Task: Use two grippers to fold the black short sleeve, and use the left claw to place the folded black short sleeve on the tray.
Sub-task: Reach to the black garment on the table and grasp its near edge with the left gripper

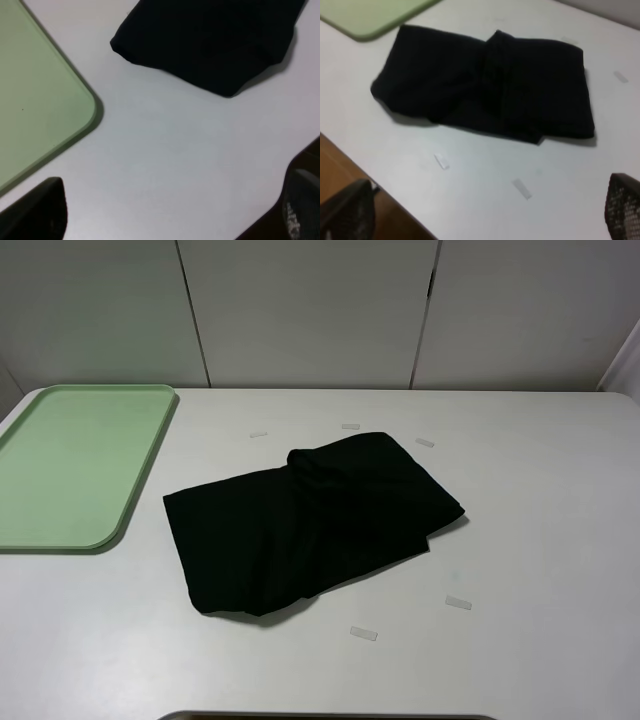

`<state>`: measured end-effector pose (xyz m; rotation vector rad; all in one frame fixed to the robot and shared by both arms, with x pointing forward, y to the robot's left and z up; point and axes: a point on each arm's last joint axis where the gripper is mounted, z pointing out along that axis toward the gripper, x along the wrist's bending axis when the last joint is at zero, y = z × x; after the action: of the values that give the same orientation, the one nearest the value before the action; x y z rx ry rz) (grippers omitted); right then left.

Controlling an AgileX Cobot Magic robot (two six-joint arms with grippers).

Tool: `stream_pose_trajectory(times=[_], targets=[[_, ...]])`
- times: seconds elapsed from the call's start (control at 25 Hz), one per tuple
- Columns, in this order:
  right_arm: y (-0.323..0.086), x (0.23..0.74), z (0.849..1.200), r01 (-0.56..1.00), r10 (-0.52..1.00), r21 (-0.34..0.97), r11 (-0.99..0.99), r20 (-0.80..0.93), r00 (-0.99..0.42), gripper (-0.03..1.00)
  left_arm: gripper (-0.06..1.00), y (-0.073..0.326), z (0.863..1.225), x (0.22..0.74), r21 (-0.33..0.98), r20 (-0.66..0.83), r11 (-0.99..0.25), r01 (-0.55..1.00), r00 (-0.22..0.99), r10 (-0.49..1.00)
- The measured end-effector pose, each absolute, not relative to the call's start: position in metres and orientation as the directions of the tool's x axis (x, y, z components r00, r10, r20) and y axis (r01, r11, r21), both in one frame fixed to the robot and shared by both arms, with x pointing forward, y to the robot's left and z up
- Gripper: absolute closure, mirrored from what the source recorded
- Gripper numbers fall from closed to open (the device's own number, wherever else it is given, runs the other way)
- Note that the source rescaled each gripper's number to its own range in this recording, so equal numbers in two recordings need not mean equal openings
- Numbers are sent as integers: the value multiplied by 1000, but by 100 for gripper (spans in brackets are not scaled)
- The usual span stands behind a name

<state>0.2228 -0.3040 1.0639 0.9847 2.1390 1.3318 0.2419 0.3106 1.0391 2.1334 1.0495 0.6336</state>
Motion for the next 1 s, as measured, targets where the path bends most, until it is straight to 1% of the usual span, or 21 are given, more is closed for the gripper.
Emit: stream_pose_trajectory(times=[0.12, 0.52, 1.0], targets=[[-299, 230, 1054, 333, 755, 897, 292, -3, -656, -3, 10, 311, 1039, 242, 741, 128, -454, 495, 559, 819], [-303, 236, 1054, 349, 812, 903, 249, 3, -584, -3, 10, 311, 1039, 242, 740, 128, -454, 496, 559, 819], [-304, 236, 1054, 351, 814, 903, 245, 5, -581, -3, 10, 311, 1039, 242, 740, 128, -454, 496, 559, 819]])
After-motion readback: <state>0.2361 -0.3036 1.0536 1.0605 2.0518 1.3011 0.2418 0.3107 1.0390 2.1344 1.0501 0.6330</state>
